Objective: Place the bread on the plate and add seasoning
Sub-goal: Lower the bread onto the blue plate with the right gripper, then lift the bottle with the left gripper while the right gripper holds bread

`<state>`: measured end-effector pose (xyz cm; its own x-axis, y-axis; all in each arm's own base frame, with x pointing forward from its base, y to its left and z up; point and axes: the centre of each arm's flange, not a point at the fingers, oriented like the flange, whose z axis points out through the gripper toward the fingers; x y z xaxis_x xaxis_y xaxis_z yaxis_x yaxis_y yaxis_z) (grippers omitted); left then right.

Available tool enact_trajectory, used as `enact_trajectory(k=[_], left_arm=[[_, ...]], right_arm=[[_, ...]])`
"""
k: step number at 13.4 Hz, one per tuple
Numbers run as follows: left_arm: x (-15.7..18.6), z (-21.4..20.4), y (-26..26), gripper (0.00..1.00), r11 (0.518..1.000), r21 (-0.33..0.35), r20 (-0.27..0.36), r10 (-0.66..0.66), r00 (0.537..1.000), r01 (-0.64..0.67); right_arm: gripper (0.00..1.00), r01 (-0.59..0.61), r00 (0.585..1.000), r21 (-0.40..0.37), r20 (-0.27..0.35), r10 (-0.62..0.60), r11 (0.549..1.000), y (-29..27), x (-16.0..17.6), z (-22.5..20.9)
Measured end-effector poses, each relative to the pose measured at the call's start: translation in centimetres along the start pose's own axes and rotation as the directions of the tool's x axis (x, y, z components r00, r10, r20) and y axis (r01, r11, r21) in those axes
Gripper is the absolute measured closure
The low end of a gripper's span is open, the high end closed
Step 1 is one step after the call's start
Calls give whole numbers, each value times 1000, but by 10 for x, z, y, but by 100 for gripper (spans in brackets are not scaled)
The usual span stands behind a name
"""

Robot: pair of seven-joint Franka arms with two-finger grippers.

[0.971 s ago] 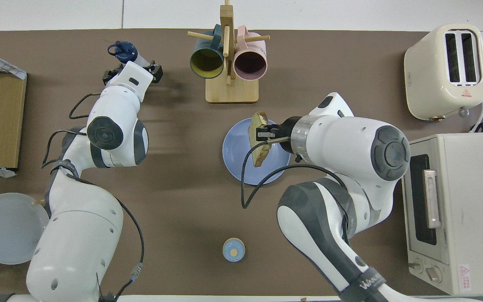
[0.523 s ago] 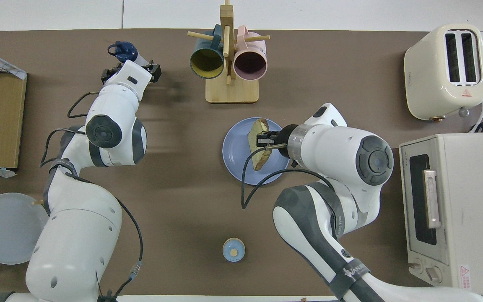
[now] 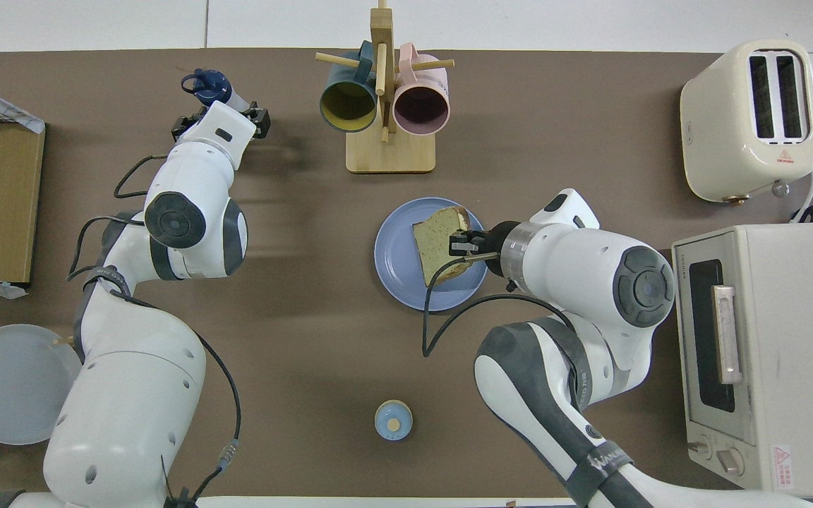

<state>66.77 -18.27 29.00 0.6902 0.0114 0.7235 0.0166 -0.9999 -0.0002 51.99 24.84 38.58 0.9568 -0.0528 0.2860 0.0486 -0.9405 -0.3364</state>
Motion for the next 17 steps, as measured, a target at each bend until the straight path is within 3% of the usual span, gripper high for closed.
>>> enact_trajectory(k=[2,4,7,8,10,13,15,17], left_arm=[[1,0,0,44,1000,0,-2,8,1000,-8],[1,0,-1,46,1000,1,-2,21,1000,-21],[8,-3,-3,46,1000,-1,-3,15,1000,-15],[16,-8,-3,48,1000,-7,26,14,1000,-14],[41,-32,-4,54,996,-43,106,87,991,-82],[78,-90,-12,54,958,-182,237,260,936,-220],[87,-133,-17,54,887,-327,316,427,847,-325],[84,-176,-14,54,773,-449,362,616,699,-448]], right_arm=[[67,-3,1000,-2,2,3,1000,2,-1,0],[44,-4,1000,-1,-3,4,1000,3,1,-1],[7,-54,998,-7,-12,54,999,27,29,-20],[0,-63,998,-10,-2,63,998,37,40,-28],[0,-72,997,-11,15,72,997,46,52,-39],[0,-55,998,-4,27,55,998,36,50,-40],[0,-9,999,14,34,9,1000,8,41,-42],[0,32,997,31,76,-35,999,-18,31,-57]])
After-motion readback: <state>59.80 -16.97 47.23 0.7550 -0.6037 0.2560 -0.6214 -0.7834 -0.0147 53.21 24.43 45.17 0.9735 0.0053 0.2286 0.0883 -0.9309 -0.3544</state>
